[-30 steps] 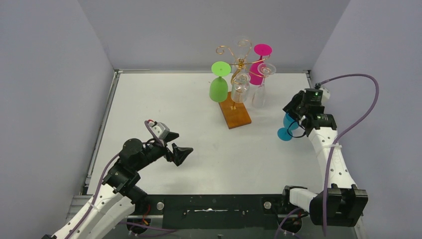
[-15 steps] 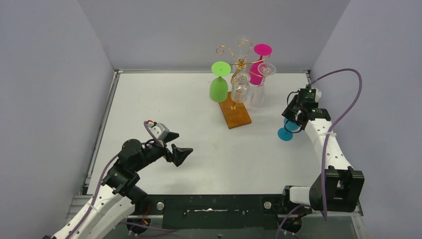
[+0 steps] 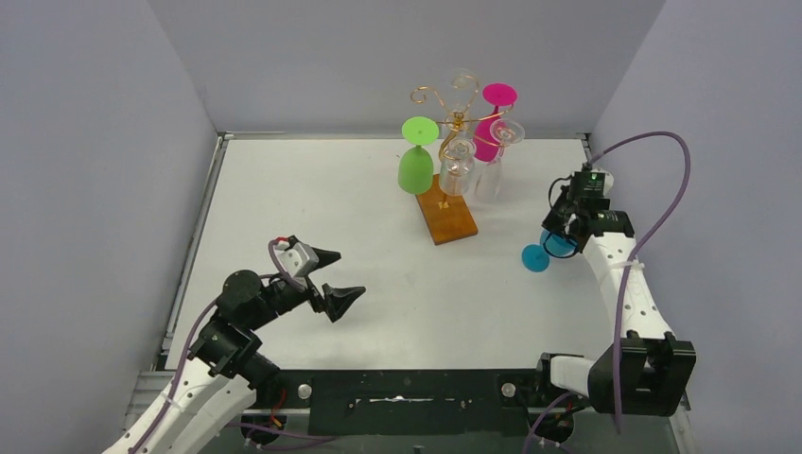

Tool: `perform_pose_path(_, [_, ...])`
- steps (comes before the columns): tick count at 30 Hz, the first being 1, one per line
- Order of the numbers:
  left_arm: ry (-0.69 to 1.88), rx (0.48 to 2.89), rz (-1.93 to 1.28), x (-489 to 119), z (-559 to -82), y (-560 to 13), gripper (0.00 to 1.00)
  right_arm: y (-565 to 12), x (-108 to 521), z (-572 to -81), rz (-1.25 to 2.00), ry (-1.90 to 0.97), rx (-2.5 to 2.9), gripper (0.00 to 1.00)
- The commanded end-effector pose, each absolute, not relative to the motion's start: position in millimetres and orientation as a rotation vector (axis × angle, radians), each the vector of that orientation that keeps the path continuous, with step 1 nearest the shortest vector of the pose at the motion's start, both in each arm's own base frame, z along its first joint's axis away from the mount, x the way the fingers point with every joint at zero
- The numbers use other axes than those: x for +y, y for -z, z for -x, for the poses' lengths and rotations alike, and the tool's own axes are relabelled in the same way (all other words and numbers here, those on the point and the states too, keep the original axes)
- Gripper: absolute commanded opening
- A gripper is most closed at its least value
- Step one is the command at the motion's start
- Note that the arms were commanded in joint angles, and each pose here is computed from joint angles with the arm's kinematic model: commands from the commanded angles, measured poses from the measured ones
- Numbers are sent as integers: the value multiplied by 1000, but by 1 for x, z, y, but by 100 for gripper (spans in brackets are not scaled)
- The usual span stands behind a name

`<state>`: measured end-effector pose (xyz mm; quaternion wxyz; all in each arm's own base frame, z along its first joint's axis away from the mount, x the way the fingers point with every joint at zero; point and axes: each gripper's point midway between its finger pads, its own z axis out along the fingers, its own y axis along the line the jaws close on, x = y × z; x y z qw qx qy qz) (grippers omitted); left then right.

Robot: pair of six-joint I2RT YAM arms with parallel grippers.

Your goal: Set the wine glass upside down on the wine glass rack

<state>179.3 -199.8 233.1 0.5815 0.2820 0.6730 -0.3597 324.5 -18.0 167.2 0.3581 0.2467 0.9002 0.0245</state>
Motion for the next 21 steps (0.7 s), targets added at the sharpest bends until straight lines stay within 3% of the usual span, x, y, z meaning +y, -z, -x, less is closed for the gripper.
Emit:
perform_pose_path(1, [798, 1385, -781, -202, -171, -269, 97, -197, -15, -310, -600, -84, 2276, 0])
perform_pose_path(9, [722, 1360, -866, -201, -174, -264, 98, -231, 20, -282, -399, -287, 2282, 0])
perform_pose_path(21, [667, 1157, -1189, -218, -160, -253, 96, -270, 123, -219, 36, -928, 2218, 0])
